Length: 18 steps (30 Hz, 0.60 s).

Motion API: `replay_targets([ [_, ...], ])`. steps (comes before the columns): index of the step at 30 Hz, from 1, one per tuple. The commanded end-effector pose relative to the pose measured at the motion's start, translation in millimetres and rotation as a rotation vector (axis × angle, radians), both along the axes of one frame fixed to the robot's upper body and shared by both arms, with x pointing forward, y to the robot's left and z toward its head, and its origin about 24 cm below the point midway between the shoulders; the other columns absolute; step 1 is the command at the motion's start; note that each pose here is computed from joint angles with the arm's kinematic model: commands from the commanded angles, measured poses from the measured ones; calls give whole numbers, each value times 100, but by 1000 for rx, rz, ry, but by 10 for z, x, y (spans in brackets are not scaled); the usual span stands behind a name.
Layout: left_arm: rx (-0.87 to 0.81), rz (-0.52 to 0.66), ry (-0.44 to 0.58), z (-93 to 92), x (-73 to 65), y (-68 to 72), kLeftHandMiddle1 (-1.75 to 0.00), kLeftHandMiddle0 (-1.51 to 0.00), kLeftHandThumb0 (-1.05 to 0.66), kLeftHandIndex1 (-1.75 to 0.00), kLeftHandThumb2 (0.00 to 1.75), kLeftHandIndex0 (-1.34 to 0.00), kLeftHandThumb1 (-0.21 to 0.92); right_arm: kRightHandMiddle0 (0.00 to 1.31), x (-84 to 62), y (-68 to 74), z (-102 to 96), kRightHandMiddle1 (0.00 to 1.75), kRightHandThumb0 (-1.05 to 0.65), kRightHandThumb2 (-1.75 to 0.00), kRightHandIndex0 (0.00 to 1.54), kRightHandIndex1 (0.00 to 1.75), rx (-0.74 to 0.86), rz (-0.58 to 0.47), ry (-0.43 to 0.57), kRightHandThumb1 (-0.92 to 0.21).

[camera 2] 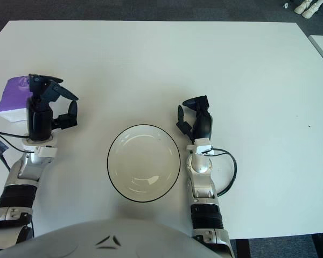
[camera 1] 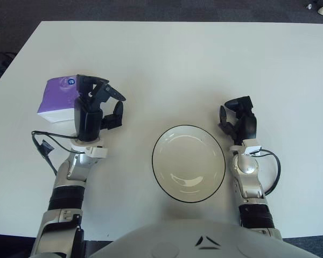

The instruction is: Put the tissue paper into the plate.

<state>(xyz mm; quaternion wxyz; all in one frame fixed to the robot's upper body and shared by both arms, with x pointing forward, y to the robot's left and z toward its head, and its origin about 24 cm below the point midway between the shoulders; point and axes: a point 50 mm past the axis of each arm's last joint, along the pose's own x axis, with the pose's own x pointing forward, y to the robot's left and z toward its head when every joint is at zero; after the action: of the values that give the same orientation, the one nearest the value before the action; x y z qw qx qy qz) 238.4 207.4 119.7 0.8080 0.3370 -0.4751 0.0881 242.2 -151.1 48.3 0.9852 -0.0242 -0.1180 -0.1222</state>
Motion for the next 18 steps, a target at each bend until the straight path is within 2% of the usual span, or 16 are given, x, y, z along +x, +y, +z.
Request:
replay_targets([
  [1,114,20,-17,158,18,326,-169,-23,-98,-168,71,-10,81,28,-94,-26,-277,175,-37,-76,58,135,11,-11,138,-76],
  [5,146,11,-3,216,58,295,-164,-12,-103,-164,66,-2,82,28,-89,-26,-281,175,-37,-76,58,135,11,-14,140,-76],
  [10,201,51,55,343,106,365,-149,-6,-105,-154,65,0,78,28,-79,-25,-283,175,-37,-76,58,135,11,-15,131,-76],
  [12,222,61,66,421,117,379,-138,-3,-105,-148,65,0,76,29,-77,-23,-283,175,-37,-76,58,135,10,-13,128,-76],
  [15,274,82,80,499,71,385,-119,-1,-105,-138,66,0,73,29,-76,-18,-285,175,-37,-76,58,135,10,-12,128,-75],
  [16,297,91,85,526,44,386,-95,-1,-104,-120,66,0,72,29,-76,-16,-286,175,-37,-77,58,135,10,-12,129,-75],
  [18,346,116,98,581,-31,403,-70,0,-104,-99,66,0,72,29,-76,-14,-287,175,-37,-77,58,134,9,-13,132,-75],
])
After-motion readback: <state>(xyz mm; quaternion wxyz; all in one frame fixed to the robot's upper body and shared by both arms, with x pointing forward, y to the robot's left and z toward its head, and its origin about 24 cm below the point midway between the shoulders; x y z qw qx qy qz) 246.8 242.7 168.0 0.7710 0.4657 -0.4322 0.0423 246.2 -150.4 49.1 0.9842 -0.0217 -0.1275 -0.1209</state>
